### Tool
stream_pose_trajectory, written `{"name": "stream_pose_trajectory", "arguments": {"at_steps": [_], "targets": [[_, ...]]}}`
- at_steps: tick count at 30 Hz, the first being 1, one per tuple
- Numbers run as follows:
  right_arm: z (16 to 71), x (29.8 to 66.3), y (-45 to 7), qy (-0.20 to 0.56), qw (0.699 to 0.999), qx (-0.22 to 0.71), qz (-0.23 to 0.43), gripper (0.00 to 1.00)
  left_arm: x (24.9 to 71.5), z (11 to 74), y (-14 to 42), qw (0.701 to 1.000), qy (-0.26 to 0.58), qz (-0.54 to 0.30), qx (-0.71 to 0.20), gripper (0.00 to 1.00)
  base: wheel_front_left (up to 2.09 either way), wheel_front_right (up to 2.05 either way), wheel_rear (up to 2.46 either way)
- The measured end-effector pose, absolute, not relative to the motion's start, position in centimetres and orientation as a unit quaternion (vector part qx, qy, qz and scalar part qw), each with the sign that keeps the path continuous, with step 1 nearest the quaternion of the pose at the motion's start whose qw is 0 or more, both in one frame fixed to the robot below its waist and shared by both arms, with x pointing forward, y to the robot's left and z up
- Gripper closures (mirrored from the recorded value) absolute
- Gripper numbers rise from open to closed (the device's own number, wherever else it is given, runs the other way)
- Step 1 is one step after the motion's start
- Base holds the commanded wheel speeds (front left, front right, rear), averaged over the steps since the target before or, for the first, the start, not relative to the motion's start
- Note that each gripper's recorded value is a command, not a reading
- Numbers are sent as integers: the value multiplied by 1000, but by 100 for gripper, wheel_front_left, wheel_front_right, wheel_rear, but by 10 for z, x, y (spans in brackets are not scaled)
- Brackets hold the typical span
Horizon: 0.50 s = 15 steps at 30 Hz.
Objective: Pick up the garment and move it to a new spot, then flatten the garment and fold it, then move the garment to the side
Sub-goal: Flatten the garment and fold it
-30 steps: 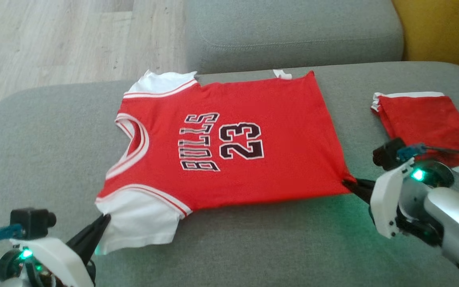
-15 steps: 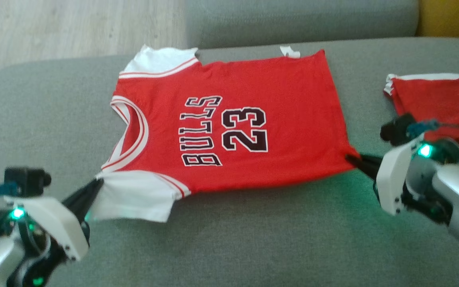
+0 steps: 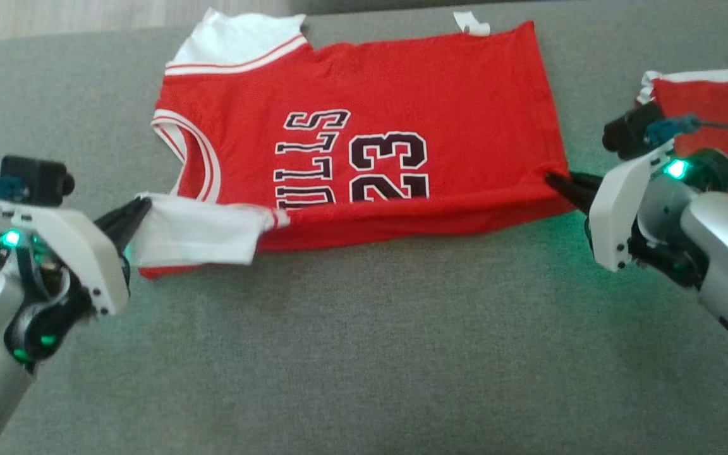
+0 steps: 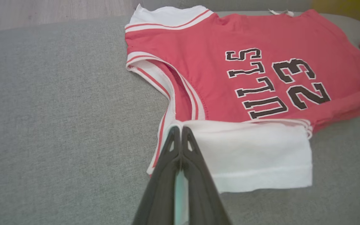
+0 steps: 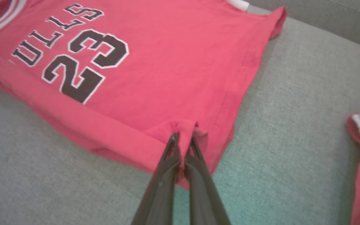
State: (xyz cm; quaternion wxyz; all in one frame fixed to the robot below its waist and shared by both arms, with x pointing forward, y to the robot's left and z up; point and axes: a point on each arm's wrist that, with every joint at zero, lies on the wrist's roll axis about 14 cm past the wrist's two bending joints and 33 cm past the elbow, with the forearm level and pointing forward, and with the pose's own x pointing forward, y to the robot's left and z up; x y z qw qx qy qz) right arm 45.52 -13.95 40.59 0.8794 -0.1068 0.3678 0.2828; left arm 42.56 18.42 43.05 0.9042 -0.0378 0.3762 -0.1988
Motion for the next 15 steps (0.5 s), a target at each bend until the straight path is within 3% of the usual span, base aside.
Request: {"name": "stream_pose_trajectory", "arguments": {"at_steps": [15], "targets": [[382, 485, -146, 376, 883, -105, 261, 100, 473, 397, 185, 887, 422, -190, 12, 100, 0, 0, 0]]}}
